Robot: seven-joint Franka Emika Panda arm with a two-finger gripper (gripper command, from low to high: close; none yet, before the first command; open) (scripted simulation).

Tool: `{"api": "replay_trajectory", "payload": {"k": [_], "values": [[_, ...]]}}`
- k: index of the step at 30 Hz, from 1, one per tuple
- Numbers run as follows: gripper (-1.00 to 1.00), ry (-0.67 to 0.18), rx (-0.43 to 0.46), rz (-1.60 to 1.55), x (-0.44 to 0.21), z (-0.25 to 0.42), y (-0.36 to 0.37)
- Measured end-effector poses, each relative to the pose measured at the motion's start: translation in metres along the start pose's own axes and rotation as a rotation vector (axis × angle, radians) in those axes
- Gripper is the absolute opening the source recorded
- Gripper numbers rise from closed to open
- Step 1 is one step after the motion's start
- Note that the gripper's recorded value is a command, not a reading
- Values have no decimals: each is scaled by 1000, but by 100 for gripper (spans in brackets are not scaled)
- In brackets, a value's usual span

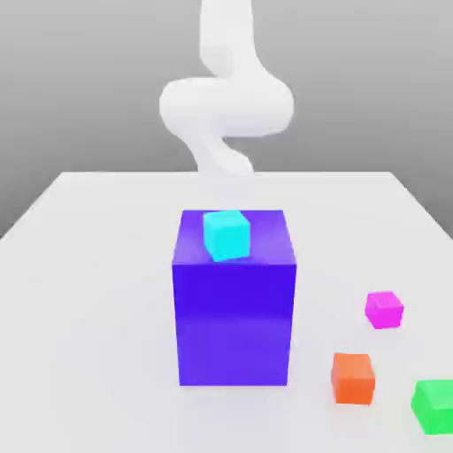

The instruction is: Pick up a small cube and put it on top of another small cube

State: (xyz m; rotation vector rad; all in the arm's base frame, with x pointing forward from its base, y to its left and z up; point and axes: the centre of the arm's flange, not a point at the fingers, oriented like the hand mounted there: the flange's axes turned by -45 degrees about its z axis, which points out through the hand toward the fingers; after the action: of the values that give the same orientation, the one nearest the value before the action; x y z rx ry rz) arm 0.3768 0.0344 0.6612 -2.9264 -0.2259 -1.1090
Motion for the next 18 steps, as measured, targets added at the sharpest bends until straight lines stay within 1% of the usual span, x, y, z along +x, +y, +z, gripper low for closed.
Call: {"api": "replay_trajectory", "payload": {"k": [4,9,13,18], "values": [[0,-131,115,-285,-32,99,-73],[0,-265,256,-634,-109,187,-164],[0,-359,370,-918,-193,232,-226],[0,-466,515,-1280,-316,259,-279]]}}
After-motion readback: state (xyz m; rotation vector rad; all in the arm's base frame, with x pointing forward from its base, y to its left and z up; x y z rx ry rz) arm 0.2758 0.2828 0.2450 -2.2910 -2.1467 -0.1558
